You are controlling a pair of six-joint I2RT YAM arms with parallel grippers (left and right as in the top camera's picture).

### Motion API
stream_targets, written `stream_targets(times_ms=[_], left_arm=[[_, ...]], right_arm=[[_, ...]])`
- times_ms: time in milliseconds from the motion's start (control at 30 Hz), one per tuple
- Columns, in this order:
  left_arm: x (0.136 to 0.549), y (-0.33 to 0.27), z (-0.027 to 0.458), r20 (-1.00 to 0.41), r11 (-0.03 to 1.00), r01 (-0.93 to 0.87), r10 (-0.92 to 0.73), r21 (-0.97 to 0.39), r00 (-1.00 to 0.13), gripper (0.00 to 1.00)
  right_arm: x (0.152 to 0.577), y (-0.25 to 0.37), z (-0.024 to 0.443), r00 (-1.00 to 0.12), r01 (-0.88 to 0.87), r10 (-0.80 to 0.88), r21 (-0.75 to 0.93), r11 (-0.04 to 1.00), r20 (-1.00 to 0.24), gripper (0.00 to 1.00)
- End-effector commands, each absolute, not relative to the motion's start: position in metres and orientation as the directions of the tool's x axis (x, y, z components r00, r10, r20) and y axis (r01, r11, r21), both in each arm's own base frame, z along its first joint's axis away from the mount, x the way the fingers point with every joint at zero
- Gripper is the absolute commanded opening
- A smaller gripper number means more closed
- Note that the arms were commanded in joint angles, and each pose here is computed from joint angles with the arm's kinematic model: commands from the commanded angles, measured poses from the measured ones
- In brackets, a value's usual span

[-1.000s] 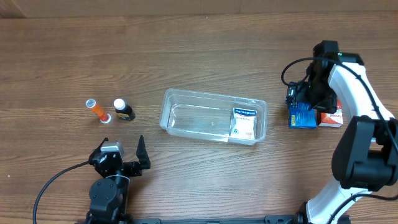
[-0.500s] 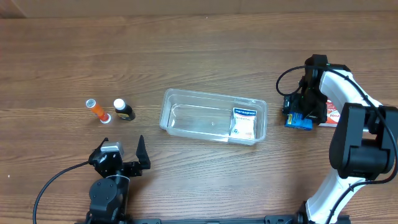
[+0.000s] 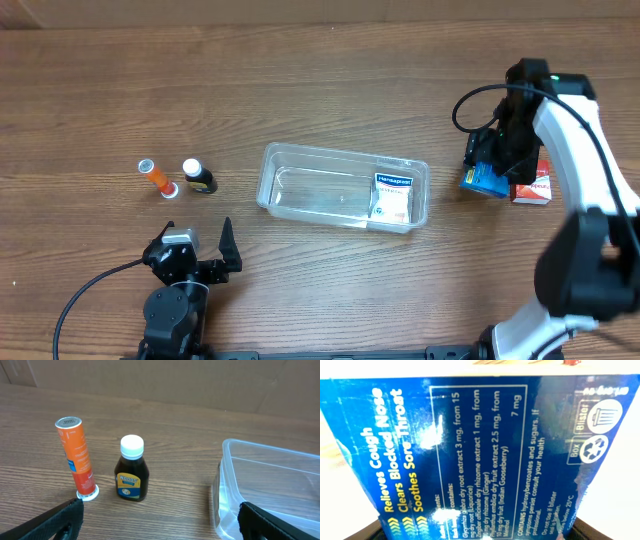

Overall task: Pack container
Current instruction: 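Carry the blue box into the container beside the Hansaplast box, release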

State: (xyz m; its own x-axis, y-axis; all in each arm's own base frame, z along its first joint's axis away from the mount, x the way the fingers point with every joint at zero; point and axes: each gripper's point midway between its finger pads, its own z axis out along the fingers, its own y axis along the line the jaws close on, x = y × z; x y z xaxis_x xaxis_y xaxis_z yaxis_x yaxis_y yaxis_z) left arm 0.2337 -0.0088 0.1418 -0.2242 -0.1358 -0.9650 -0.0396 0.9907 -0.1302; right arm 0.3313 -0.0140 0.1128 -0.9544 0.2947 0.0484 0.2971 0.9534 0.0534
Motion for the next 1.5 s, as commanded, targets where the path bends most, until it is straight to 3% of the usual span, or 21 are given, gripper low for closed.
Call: stream_targets(times_ms=[0,200,333,467,600,833,1467], left_arm=[[0.234,-0.008,0.143,-0.969,0.993,-0.039,-0.12,-0.114,-0.214,1.0],[0.234,-0.008,0.143,-0.969,0.993,-0.039,-0.12,-0.114,-0.214,1.0],[0.234,-0.008,0.143,-0.969,0.993,-0.039,-0.12,-0.114,-0.214,1.0],[0.234,-0.008,0.143,-0.969,0.993,-0.039,-0.12,-0.114,-0.214,1.0],[0.234,-0.008,0.143,-0.969,0.993,-0.039,-0.12,-0.114,-0.214,1.0],[0.234,-0.008,0.143,-0.969,0.993,-0.039,-0.12,-0.114,-0.214,1.0],[0.234,-0.008,0.143,-0.969,0.993,-0.039,-0.12,-0.114,-0.214,1.0]], right_arm=[[0.33,0.027,0.176,-0.962,0.229,0.248,0.161,0.96,-0.113,0.72],[0.315,0.109,0.202,-0.972,0.08,0.122,0.204,0.976,-0.201,0.71],[0.316,0.167,0.184,-0.97,0.015,0.063,0.199,0.98,-0.234,0.72],[0.313,0.199,0.147,-0.984,0.03,0.061,0.177,0.984,-0.167,0.73],[0.311,0.205,0.109,-0.994,0.085,0.094,0.131,0.988,-0.064,0.73],[0.309,0.21,0.087,-0.993,0.113,0.117,0.129,0.985,-0.024,0.73],[0.291,0.217,0.082,-0.997,0.072,0.073,0.076,0.994,-0.013,0.77]])
